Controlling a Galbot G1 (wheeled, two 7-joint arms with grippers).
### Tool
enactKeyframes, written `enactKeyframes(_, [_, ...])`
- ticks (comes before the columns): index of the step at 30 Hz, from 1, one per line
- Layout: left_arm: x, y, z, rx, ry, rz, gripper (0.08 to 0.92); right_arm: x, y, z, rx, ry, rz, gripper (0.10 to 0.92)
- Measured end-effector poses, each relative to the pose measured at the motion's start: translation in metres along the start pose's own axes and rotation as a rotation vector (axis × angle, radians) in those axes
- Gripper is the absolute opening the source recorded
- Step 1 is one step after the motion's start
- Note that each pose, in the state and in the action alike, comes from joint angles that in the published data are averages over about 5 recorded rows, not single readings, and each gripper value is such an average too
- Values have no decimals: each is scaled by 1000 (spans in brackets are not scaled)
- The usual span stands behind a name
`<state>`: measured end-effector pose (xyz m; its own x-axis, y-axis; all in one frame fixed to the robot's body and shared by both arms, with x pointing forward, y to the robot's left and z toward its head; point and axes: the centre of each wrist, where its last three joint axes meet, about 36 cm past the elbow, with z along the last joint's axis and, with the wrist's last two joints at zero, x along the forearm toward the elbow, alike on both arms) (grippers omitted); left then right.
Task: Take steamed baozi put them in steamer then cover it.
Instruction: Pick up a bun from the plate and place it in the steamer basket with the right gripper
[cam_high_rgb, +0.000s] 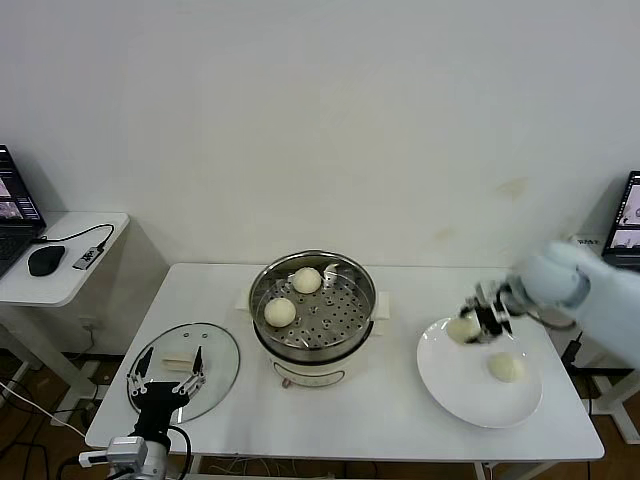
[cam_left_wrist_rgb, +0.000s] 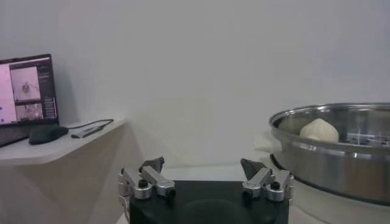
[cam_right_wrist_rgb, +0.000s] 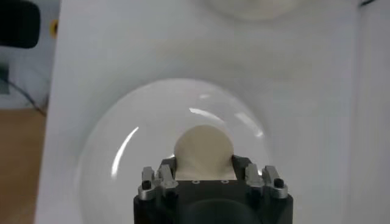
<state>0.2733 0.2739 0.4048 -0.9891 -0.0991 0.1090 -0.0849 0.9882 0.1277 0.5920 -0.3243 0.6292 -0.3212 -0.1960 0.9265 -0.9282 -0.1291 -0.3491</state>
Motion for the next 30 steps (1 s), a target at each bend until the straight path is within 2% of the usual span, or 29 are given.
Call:
enactKeyframes(5, [-1,2,1,0,1,-8,823,22,-37,-47,96,-42,32,577])
enactKeyframes(11, [-3,3,0,4,-5,-17,823,23,-65,-106,239,-103,26,577])
enactKeyframes(20, [-4,4,-1,8,-9,-30,823,-14,-80,-185,498,-186,-18,577])
enactKeyframes(30, [-1,5,-4,4,-25,-44,823,-62,-83,-239,798,-198,-49,584])
